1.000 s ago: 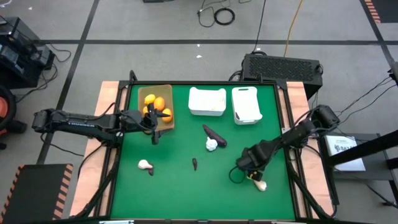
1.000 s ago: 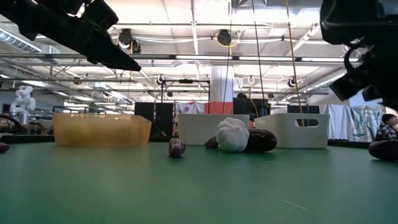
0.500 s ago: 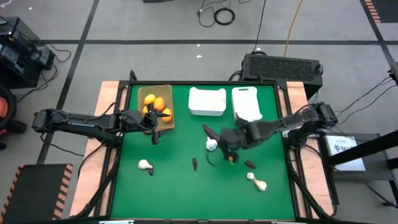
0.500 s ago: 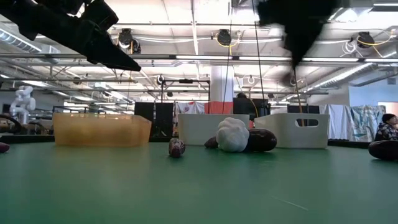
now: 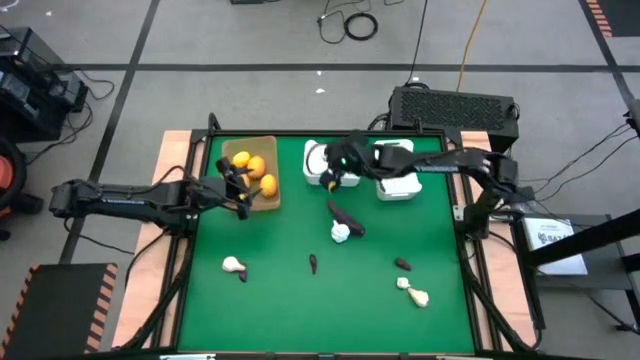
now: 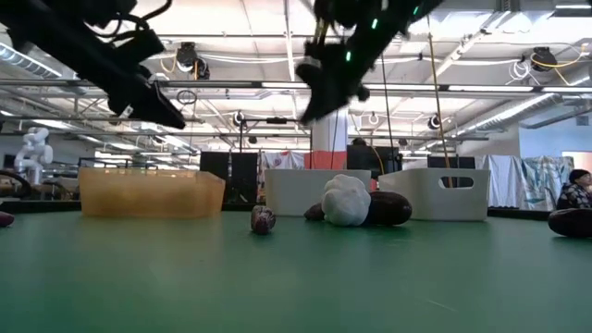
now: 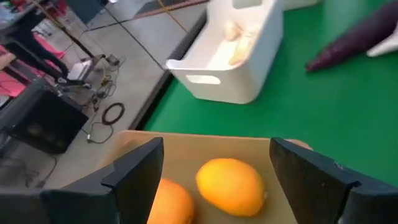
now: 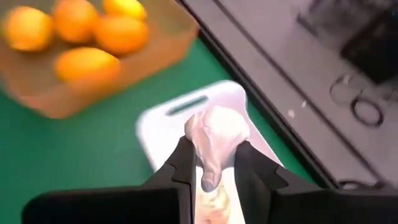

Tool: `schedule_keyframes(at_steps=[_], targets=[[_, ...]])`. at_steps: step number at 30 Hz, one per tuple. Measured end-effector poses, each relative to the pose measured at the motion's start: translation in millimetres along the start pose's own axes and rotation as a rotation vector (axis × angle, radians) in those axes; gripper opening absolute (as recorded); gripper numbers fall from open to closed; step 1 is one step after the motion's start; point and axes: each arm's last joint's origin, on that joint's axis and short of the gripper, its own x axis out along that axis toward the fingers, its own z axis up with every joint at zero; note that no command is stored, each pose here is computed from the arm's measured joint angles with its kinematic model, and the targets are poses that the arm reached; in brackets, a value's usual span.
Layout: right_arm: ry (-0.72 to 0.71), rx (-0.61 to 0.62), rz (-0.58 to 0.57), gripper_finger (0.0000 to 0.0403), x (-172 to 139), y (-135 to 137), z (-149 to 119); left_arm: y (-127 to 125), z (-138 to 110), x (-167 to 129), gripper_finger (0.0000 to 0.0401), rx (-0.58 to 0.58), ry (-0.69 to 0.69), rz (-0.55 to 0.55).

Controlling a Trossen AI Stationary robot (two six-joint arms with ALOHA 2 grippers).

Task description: Sort produce into baskets

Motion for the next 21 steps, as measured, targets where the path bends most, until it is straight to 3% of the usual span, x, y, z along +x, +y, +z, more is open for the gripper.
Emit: schedule_keyframes(at_steps=[8, 21], targets=[[0.108, 0.116, 0.061, 0.0087, 51, -34, -14, 18, 4, -20, 0.0301, -0.12, -0.132, 0.009], [0.122, 0.209, 0.033, 0.0214, 51, -47, -14, 20, 4, -23, 0.0301, -0.149, -0.141, 0.009]])
